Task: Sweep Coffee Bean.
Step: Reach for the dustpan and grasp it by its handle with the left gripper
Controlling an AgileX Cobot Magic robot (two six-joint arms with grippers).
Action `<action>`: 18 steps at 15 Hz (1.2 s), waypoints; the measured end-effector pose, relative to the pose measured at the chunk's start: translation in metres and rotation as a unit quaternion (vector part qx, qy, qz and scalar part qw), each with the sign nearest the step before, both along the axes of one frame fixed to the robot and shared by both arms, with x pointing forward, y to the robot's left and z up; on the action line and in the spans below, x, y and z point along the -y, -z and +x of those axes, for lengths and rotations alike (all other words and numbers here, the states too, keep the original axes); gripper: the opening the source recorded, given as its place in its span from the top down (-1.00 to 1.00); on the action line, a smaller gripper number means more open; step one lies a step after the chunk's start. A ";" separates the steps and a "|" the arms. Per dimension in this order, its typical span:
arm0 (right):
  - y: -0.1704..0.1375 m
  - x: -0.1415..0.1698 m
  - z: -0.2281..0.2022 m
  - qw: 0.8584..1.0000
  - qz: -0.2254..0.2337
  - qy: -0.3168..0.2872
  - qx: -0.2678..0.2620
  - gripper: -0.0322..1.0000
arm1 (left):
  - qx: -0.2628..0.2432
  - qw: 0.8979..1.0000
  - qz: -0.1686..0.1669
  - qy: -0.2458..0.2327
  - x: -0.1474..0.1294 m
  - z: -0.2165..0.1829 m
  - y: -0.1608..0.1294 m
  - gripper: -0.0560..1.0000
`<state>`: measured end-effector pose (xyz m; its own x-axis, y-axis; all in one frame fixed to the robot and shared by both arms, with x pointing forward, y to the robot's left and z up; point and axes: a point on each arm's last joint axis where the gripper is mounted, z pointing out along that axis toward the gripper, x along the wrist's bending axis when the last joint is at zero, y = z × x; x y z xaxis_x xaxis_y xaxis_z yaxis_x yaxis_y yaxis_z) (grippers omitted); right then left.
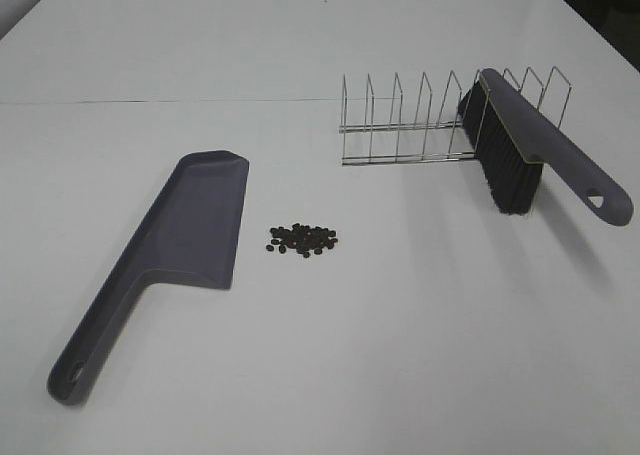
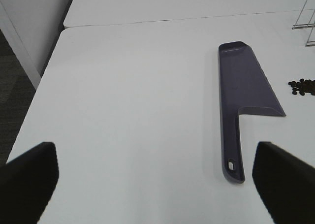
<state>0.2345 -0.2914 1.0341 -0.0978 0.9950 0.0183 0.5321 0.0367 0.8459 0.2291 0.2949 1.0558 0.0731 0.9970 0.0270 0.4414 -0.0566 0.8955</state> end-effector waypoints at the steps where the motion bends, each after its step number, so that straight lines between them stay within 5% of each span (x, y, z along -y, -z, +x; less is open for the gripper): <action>1: 0.000 0.000 0.000 1.000 0.000 0.000 0.000 -0.96 | 0.000 1.000 0.000 0.000 0.000 0.000 0.000 -0.98; 18: 0.000 0.000 0.000 1.000 0.000 0.000 0.000 -0.96 | 0.000 1.000 0.000 0.000 0.000 0.000 0.000 -0.98</action>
